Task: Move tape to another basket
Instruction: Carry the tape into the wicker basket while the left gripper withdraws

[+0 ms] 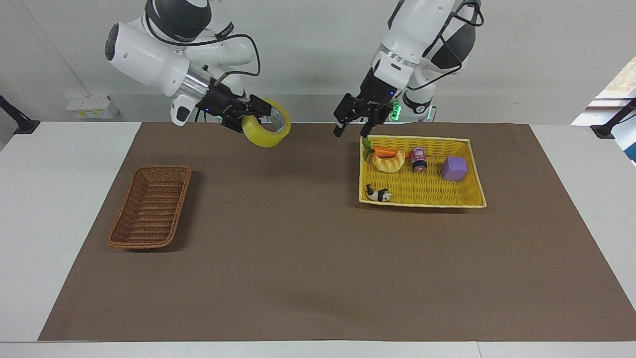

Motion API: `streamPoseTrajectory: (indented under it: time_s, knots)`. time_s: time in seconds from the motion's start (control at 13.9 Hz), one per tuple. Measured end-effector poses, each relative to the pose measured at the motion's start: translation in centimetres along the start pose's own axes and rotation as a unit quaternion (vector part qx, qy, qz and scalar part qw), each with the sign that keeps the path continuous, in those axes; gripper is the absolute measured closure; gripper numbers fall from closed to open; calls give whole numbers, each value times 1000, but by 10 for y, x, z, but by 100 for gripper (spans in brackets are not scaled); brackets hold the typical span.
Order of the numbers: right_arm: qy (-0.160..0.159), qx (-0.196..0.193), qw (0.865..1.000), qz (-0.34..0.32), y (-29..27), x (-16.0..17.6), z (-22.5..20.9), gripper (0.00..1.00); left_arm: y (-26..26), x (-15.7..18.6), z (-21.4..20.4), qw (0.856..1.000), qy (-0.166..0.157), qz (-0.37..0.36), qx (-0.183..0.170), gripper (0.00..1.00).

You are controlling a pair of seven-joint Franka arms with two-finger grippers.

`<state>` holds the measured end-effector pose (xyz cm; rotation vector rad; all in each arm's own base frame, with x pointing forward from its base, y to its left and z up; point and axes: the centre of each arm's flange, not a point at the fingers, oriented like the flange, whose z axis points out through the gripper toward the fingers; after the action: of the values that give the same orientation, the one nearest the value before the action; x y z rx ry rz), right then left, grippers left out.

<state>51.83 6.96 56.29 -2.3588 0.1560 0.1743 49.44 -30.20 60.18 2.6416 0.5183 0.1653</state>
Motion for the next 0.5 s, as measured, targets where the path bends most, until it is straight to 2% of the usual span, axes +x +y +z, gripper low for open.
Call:
streamPoseTrajectory:
  time_s: [0.07,0.29,0.5]
  knots:
    - [8,2,1000,0,22,2,-21,100,-18,18,-3,1000,-7,15,17,0]
    - [55,-25,998,10,93,6,-80,100,-71,61,-13,996,-32,57,54,0]
    - [112,-37,993,6,157,26,-108,100,-119,97,-27,992,-36,87,88,0]
